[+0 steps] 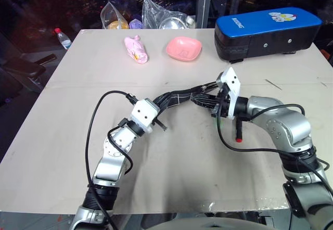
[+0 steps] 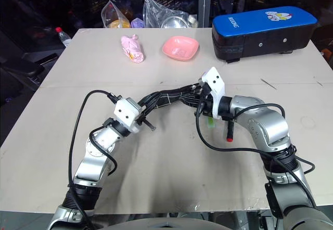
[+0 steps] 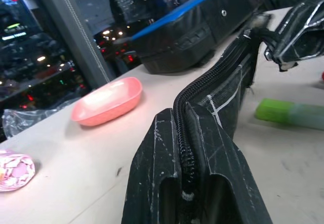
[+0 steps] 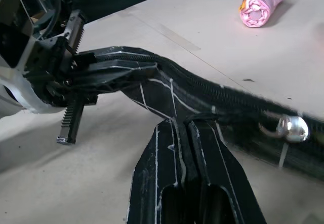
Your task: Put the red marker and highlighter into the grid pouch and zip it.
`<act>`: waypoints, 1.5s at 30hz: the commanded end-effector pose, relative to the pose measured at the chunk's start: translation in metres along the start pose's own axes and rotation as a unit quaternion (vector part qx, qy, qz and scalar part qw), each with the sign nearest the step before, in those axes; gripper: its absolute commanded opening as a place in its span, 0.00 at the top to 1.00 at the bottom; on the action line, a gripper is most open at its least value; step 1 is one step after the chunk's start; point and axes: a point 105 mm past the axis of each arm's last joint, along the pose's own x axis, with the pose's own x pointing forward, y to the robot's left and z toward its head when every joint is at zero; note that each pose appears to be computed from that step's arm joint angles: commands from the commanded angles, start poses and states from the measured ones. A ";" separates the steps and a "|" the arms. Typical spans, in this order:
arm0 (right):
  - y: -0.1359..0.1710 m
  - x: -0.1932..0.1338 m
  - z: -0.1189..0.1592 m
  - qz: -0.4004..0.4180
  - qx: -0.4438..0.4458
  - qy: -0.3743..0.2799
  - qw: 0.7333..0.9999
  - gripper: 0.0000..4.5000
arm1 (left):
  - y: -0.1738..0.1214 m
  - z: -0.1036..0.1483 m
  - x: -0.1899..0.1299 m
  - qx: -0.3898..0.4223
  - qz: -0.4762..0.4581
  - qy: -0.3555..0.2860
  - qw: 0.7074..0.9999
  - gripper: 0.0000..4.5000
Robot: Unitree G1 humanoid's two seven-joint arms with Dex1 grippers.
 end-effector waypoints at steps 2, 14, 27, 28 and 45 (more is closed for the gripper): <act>0.004 -0.001 0.020 0.009 -0.024 -0.030 0.999 1.00 | 0.007 0.016 0.003 0.020 0.012 -0.031 0.999 0.99; 0.045 0.035 0.036 0.083 -0.027 -0.057 0.995 1.00 | -0.011 0.013 0.011 0.008 -0.013 -0.032 0.999 0.99; 0.054 0.067 0.043 0.102 -0.016 -0.067 0.992 1.00 | -0.022 0.015 0.011 0.004 -0.024 -0.037 0.999 0.99; 0.050 0.068 0.041 0.094 -0.016 -0.063 0.993 1.00 | -0.022 0.016 0.011 0.005 -0.022 -0.038 0.999 0.99; 0.023 0.024 0.035 0.046 -0.048 -0.056 0.996 0.60 | -0.010 0.018 0.013 0.013 0.010 -0.041 0.999 1.00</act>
